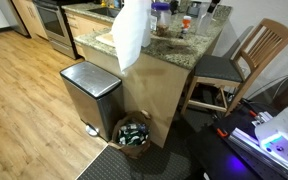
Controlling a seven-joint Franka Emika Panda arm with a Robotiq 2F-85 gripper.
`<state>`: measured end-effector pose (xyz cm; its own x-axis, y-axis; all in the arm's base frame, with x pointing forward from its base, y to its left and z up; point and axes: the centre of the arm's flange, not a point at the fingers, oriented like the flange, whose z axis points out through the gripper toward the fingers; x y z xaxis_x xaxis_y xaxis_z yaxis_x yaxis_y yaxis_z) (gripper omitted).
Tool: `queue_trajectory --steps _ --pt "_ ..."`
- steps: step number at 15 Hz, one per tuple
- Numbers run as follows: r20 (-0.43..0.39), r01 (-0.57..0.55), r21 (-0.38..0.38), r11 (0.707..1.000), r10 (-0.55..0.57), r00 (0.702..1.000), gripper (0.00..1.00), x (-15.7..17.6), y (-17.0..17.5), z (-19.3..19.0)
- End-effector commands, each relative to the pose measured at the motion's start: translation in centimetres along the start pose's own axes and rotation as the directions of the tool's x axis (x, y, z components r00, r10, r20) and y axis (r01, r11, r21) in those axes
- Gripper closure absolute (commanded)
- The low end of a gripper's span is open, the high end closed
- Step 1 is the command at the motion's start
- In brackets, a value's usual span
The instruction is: Pick the silver spoon on the counter and put it in the cup
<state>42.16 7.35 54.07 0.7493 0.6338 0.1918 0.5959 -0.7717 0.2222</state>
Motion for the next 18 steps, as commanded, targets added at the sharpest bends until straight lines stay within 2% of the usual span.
queue_trajectory --steps 1,3,4,5,7,9,10,11,13,15,18 --pt "-0.024 0.199 -0.012 0.980 -0.199 0.980 0.00 5.2 -2.5 4.0" --pt "-0.023 0.298 -0.011 0.954 -0.299 0.954 0.00 6.2 -3.0 7.0" --pt "-0.001 0.298 -0.003 0.955 -0.298 0.955 0.00 6.0 -3.2 8.1" --pt "-0.015 0.246 0.000 0.969 -0.246 0.969 0.00 5.1 -4.1 6.0" --pt "0.004 0.268 0.014 0.963 -0.268 0.963 0.00 5.4 -4.1 8.1" --pt "0.030 0.291 0.019 0.957 -0.291 0.956 0.00 5.5 -3.9 8.0" --pt "0.006 0.321 0.045 0.946 -0.322 0.947 0.00 5.6 -3.9 8.0" --pt "-0.020 0.330 0.040 0.943 -0.329 0.944 0.00 5.7 -3.9 8.2" --pt "-0.059 0.318 0.043 0.947 -0.316 0.947 0.00 5.9 -4.1 8.2" --pt "-0.052 0.280 0.012 0.960 -0.279 0.959 0.00 5.9 -4.1 8.1" --pt "0.078 0.200 -0.090 0.976 -0.193 0.978 0.00 5.5 -4.1 7.3"
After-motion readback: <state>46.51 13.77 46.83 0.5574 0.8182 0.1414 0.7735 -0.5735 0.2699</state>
